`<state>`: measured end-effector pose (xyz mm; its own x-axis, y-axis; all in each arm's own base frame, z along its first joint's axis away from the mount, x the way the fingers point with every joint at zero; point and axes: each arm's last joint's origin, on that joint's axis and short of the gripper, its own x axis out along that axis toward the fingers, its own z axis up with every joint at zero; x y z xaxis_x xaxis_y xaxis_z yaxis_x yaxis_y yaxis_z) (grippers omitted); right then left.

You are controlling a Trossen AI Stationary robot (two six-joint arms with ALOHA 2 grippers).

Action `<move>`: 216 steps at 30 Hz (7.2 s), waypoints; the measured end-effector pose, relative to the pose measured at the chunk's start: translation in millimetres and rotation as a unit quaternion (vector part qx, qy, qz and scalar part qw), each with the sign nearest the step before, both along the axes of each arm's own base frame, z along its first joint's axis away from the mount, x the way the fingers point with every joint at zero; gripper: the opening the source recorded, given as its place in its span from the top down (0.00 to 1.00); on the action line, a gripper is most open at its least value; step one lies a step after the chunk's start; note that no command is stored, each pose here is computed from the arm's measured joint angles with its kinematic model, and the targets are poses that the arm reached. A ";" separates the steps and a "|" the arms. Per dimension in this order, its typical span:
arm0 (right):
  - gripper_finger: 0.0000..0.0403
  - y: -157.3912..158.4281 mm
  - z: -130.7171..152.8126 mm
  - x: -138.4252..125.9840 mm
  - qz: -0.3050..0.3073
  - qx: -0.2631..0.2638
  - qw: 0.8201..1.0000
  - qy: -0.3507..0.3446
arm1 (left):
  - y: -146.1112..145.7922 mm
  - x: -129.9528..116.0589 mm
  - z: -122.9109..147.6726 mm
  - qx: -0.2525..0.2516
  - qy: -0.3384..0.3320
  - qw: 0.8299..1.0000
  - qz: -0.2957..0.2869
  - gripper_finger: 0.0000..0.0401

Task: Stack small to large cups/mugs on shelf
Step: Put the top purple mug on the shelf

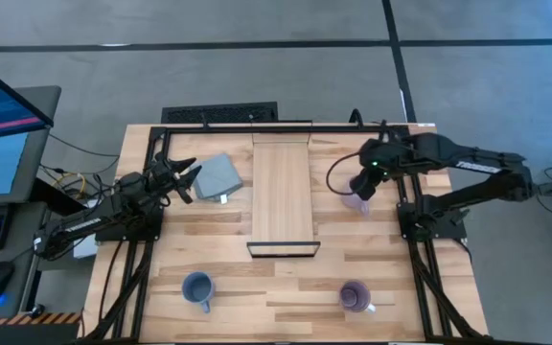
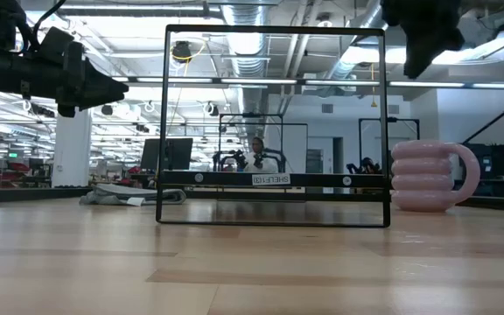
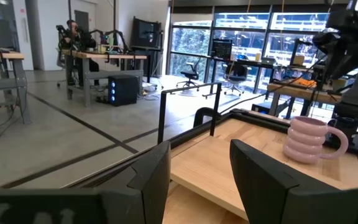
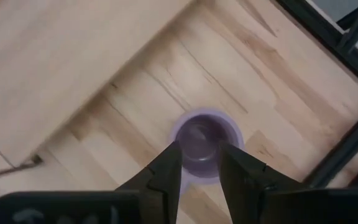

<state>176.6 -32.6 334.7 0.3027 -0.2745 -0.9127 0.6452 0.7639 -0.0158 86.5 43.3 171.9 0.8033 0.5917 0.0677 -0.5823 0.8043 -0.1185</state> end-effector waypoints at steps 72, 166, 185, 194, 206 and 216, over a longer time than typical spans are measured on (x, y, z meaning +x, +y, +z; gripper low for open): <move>0.42 46.1 -131.0 1.4 -0.209 0.025 0.975 0.070 | -2.3 1.8 -1.4 -0.043 -0.020 0.997 -0.053 0.61; 0.85 -115.5 -78.9 171.6 0.344 -0.088 0.934 0.042 | -2.5 1.9 -1.7 -0.008 0.005 0.999 -0.054 0.61; 0.77 -120.6 -85.3 174.1 0.357 -0.092 0.928 0.052 | -3.1 2.2 -1.9 -0.011 0.004 0.998 -0.065 0.61; 0.76 -119.8 -85.2 175.1 0.358 -0.096 0.928 0.050 | -3.1 2.3 -2.0 -0.016 0.001 0.998 -0.067 0.61; 0.76 -112.9 -85.3 178.3 0.363 -0.096 0.925 0.048 | -3.1 2.2 -1.9 -0.016 0.001 0.998 -0.067 0.61; 0.75 -115.1 -84.2 179.8 0.351 -0.123 0.927 0.057 | -3.1 2.3 -2.0 -0.016 0.002 0.998 -0.066 0.61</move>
<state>356.4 -147.7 250.5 0.3907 -0.2498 -0.8860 -0.0258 0.9591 -0.2818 88.8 40.2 169.9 0.8750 0.4817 0.0476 -0.4712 0.8702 -0.1441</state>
